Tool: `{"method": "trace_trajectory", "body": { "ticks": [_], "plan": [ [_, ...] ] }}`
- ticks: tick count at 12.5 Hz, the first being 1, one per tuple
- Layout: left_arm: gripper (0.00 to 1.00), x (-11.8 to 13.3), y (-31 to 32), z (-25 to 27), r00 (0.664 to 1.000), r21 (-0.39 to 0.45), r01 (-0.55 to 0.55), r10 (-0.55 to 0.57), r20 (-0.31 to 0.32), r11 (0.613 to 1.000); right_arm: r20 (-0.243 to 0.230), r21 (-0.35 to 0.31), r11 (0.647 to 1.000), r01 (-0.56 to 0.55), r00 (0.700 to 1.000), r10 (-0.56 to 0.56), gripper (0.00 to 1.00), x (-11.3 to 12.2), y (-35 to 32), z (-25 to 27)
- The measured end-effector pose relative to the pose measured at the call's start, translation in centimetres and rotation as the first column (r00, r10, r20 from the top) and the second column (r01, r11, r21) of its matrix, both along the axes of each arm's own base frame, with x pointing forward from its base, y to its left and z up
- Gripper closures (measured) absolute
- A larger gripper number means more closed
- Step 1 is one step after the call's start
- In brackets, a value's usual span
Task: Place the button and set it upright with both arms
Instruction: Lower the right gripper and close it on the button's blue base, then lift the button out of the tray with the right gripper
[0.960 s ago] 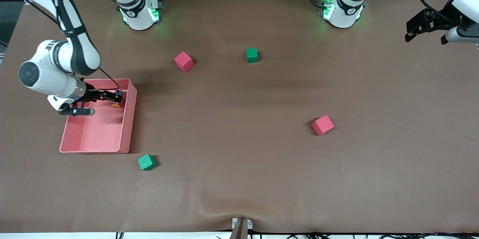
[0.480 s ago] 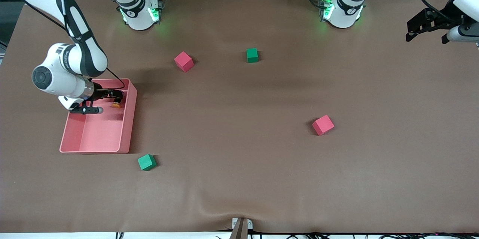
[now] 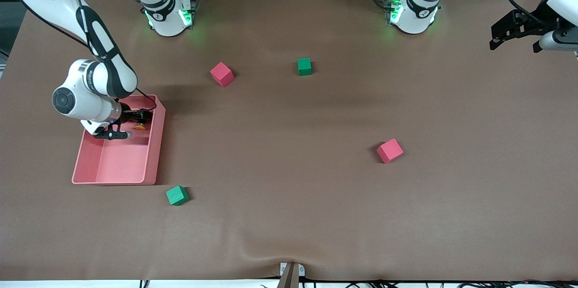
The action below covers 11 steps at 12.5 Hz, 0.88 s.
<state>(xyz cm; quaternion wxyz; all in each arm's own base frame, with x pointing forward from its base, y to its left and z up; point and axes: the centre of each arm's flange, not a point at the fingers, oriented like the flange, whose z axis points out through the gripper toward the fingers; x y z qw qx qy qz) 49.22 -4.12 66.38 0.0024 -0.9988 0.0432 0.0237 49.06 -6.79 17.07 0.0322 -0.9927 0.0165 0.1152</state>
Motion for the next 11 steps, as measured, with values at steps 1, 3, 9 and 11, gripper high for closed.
{"method": "trace_trajectory", "body": {
  "ticks": [1,3,9,11],
  "plan": [
    [0.0,0.0,0.0,0.0,1.0,0.0,0.0,0.0,0.0,1.0,0.001,0.0,1.0,0.0,1.0,0.0,0.17,0.0,0.0,0.0],
    [0.0,0.0,0.0,0.0,1.0,0.0,0.0,0.0,0.0,1.0,0.01,-0.001,1.0,0.0,1.0,0.0,0.43,0.3,-0.2,0.4],
    [0.0,-0.1,-0.1,0.0,1.0,0.001,0.002,-0.002,-0.005,1.0,0.116,0.003,0.993,-0.118,0.986,0.117,0.67,3.2,-3.6,4.0],
    [0.0,-0.1,-0.1,0.0,1.0,0.001,0.003,-0.003,-0.005,1.0,0.123,0.013,0.987,-0.162,0.98,0.159,0.67,5.0,-4.0,7.1]
  ]
}}
